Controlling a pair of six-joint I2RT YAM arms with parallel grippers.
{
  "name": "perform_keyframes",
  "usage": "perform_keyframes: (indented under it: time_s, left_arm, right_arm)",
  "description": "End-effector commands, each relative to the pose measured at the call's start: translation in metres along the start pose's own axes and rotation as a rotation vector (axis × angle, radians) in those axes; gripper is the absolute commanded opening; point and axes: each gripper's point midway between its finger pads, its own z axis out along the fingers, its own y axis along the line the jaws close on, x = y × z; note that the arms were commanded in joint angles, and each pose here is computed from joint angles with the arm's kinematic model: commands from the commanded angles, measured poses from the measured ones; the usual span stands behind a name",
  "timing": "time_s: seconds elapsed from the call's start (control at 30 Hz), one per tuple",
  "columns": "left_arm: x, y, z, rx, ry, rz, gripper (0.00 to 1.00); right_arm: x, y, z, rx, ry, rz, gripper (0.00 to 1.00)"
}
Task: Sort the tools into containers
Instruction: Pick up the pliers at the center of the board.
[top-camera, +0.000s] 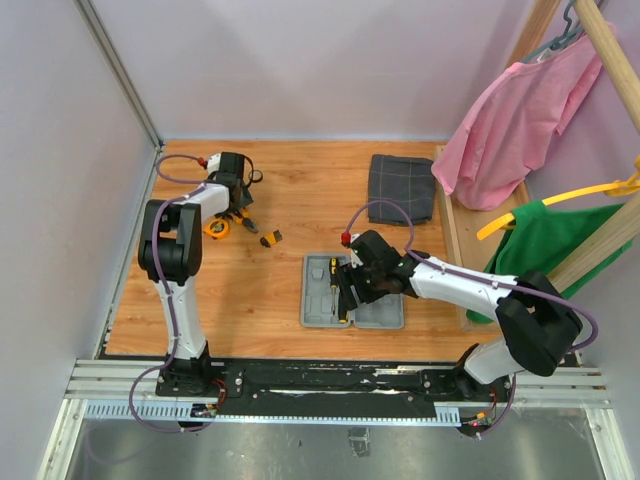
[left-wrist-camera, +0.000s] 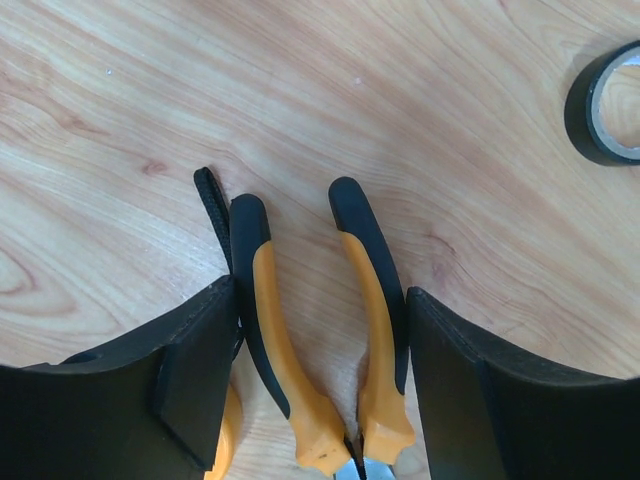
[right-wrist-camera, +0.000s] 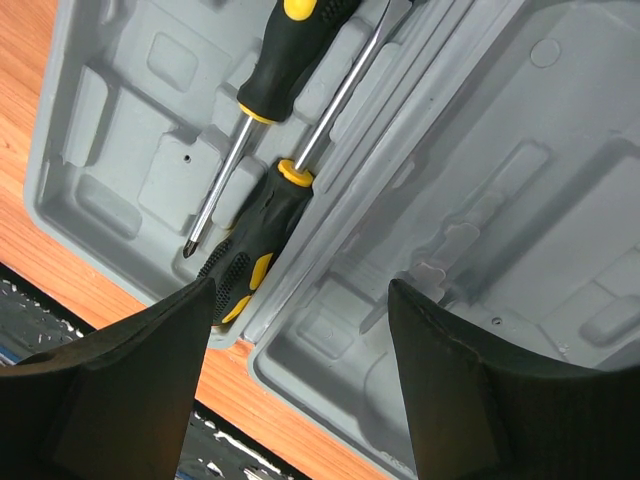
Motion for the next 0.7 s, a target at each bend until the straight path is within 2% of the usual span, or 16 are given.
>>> perform_keyframes:
  time_s: [0.0, 0.27, 0.67]
  left_arm:
    - [0.002, -0.013, -0.015, 0.077, -0.007, 0.036, 0.46]
    - [-0.004, -0.041, -0.054, 0.199, -0.055, 0.053, 0.44]
    - [-0.003, -0.042, -0.111, 0.348, -0.116, 0.044, 0.43]
  right_arm:
    - [-0.009, 0.001, -0.005, 0.017, -0.03, 0.016, 0.71]
    - [-0.011, -0.005, -0.013, 0.051, -0.068, 0.029, 0.71]
    - [-0.024, -0.013, -0.03, 0.097, -0.175, 0.075, 0.72]
